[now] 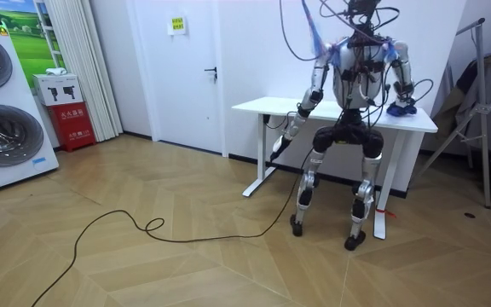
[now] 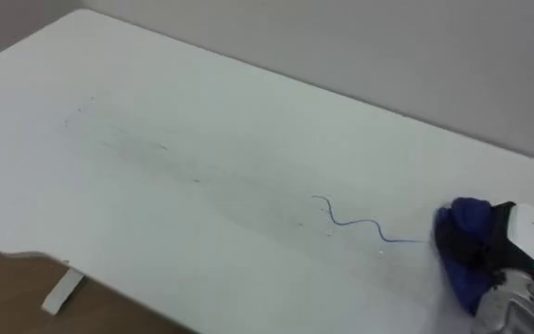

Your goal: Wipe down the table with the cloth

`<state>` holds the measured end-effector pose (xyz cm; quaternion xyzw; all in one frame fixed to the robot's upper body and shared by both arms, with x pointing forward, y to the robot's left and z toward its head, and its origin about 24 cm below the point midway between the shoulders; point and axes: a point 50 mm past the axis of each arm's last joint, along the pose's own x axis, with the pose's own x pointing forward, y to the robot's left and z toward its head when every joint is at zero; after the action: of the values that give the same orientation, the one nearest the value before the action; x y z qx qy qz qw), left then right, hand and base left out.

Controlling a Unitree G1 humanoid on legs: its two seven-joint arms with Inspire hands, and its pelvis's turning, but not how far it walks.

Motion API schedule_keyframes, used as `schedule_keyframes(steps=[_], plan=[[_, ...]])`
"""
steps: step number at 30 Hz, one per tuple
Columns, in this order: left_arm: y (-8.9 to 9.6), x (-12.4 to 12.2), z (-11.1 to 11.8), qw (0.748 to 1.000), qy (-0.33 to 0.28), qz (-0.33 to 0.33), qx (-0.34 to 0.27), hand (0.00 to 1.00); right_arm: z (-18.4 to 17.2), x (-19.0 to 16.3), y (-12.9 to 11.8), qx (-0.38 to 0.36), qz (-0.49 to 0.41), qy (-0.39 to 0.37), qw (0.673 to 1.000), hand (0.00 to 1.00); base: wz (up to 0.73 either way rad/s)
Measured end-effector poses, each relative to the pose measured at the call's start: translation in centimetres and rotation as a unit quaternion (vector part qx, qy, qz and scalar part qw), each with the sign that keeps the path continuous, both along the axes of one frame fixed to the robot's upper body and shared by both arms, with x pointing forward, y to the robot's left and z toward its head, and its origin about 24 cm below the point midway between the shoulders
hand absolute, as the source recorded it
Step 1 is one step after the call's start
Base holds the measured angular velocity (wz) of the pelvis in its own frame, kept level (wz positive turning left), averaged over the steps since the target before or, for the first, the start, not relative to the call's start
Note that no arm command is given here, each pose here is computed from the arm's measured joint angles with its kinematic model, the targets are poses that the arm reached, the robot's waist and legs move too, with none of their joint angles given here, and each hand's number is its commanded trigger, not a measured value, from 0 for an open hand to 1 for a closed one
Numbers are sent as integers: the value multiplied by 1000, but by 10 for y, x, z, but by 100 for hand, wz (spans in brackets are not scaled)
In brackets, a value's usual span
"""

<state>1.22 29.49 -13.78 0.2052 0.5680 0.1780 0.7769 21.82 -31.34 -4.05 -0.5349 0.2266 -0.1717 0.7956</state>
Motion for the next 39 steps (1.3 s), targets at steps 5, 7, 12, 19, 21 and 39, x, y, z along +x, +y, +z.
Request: schedule_keyframes(steps=[5,7,12,19,21,39], plan=[[-17,14,-6,1000,-9,3,-23,0,34,66,58,-31,119,-51,991,100,-42],[-18,17,-6,1000,-12,3,-22,0,38,70,66,-37,137,-66,988,100,15],[-12,18,-3,1000,-13,22,-8,0,34,63,63,-32,127,-84,988,100,40],[-7,28,2,998,-42,39,-5,0,17,35,49,-17,96,-75,992,100,10],[-7,34,2,997,-59,55,-14,0,15,35,52,-16,102,-68,992,100,-10],[-13,32,1,997,-56,57,-17,0,18,57,111,-7,203,-74,976,100,0]])
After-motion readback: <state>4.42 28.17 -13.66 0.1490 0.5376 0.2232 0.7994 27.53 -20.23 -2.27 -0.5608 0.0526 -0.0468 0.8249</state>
